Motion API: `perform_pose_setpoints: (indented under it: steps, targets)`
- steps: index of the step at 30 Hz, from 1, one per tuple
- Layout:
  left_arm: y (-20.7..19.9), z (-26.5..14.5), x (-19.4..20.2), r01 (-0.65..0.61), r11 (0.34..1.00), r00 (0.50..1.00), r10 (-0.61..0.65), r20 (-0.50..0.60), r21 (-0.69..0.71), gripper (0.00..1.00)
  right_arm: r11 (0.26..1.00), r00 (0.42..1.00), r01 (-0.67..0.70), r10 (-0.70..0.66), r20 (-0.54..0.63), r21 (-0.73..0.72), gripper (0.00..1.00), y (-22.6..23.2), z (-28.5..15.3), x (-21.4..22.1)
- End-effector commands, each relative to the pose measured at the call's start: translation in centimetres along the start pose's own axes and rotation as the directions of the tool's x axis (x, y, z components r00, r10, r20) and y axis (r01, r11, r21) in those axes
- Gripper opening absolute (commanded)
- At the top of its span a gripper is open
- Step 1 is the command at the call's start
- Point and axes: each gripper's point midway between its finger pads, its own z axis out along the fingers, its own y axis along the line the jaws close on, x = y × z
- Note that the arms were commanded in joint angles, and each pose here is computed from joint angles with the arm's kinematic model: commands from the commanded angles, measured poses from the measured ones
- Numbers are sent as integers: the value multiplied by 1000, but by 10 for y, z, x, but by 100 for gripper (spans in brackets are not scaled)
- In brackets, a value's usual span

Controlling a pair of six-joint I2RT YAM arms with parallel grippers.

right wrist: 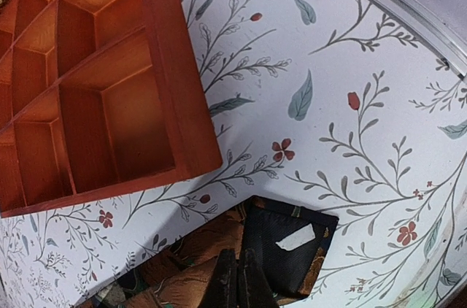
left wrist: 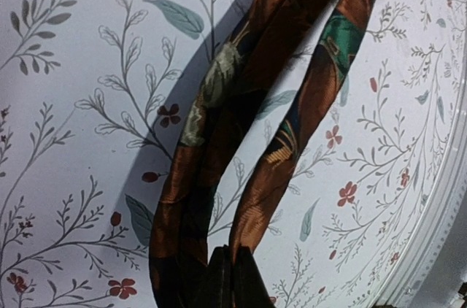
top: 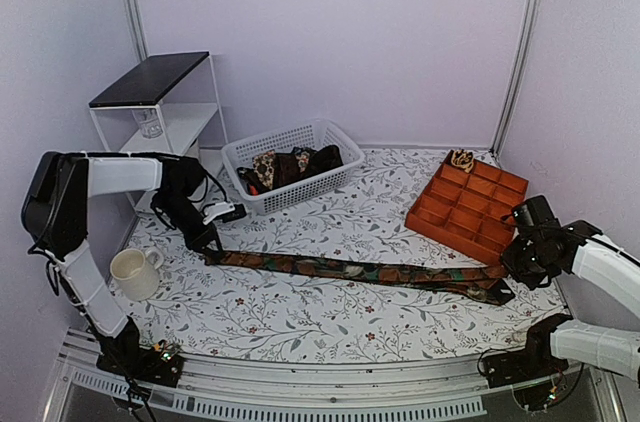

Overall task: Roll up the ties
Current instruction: Flatten out the tie at the center of the board.

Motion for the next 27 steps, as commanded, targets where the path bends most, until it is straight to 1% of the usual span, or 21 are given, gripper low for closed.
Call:
perform_pose_setpoints:
  steps: [1,5,10,14,16,20,24,27]
  targets:
    - [19,2,5,16,999,999,-17,-34,-30,0,997,999,-34,32,27,65,0,-16,4,-1]
    - [32,6,6,24,998,998,-28,-56,-63,0,999,999,-36,36,21,21,0,-8,5,0]
    - [45,-2,-2,23,991,999,-26,-25,-130,0,999,999,-36,37,32,-12,0,-4,1,-3]
    - [56,-10,-10,34,981,999,-33,7,-189,0,999,1000,-22,22,-5,-32,0,2,8,5]
    - [58,-9,-13,34,980,999,-30,20,-197,0,1000,1000,-13,13,-12,-14,0,1,12,6]
    - [64,-2,-4,47,976,998,-52,-21,-214,0,1000,1000,-6,6,-6,-4,0,2,16,5]
    - [69,0,-2,48,970,997,-59,-40,-237,0,1000,999,-4,4,-32,15,0,-5,22,14]
    - [72,-2,-1,45,964,997,-60,-50,-260,5,1000,999,-15,16,-45,14,0,-7,26,18]
